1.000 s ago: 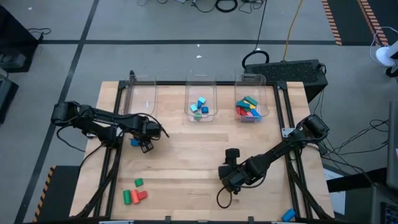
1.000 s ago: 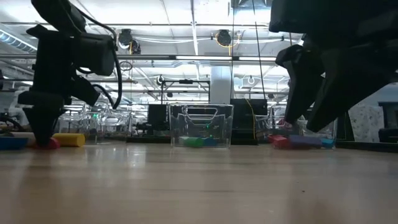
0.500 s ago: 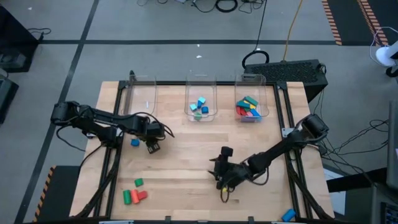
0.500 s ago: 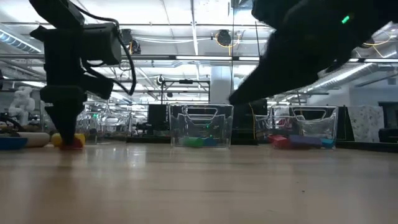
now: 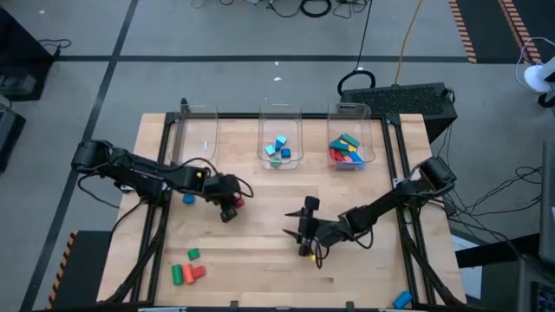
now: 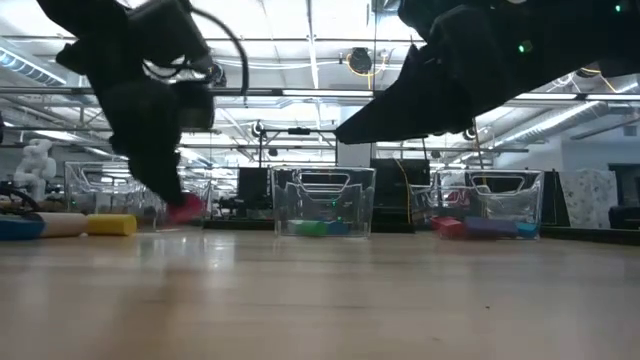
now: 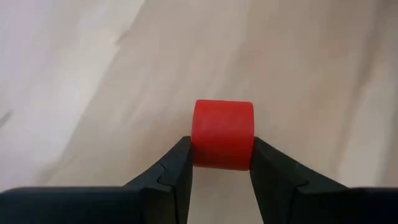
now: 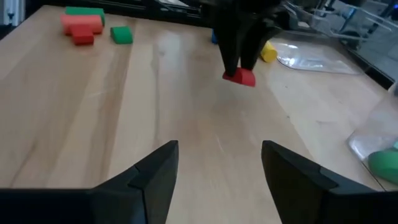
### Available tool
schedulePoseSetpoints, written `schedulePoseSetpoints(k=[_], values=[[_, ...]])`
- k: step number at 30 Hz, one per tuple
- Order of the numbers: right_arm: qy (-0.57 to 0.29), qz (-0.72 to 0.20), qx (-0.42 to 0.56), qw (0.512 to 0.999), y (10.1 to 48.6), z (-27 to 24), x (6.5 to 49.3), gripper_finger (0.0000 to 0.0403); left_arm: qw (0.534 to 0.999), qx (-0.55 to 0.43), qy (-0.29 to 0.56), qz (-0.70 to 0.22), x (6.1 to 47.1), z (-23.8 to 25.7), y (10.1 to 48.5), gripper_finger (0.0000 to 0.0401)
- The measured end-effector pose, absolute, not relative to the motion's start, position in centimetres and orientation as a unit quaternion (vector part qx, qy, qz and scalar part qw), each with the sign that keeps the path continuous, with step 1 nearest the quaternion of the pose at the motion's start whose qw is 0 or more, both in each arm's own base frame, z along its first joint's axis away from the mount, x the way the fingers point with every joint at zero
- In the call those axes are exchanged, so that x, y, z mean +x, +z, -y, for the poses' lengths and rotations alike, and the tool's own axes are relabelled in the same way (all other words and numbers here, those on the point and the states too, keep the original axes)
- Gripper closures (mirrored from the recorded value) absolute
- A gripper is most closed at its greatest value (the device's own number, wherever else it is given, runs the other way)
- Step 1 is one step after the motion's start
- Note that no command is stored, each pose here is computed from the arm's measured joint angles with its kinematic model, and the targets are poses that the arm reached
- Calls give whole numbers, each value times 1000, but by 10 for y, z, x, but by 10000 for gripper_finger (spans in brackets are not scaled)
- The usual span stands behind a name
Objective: Sort blocks by size
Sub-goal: Put the red half circle block into the center transparent bin
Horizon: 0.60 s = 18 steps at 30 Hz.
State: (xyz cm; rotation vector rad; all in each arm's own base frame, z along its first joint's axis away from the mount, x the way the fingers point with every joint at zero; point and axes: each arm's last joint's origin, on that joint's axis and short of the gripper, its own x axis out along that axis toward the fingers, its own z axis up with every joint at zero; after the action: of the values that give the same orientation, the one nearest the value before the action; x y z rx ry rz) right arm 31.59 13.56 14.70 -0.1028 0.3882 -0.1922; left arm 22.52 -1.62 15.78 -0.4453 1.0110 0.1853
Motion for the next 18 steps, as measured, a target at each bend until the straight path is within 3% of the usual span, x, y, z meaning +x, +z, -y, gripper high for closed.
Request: schedulePoseSetpoints(k=[9, 18], values=[[-32, -176, -104, 978, 152, -136, 320, 188, 894, -216, 31, -391, 241, 32, 171, 270], [-47, -129, -254, 957, 168, -134, 329, 182, 924, -202, 26, -324, 254, 44, 173, 270]])
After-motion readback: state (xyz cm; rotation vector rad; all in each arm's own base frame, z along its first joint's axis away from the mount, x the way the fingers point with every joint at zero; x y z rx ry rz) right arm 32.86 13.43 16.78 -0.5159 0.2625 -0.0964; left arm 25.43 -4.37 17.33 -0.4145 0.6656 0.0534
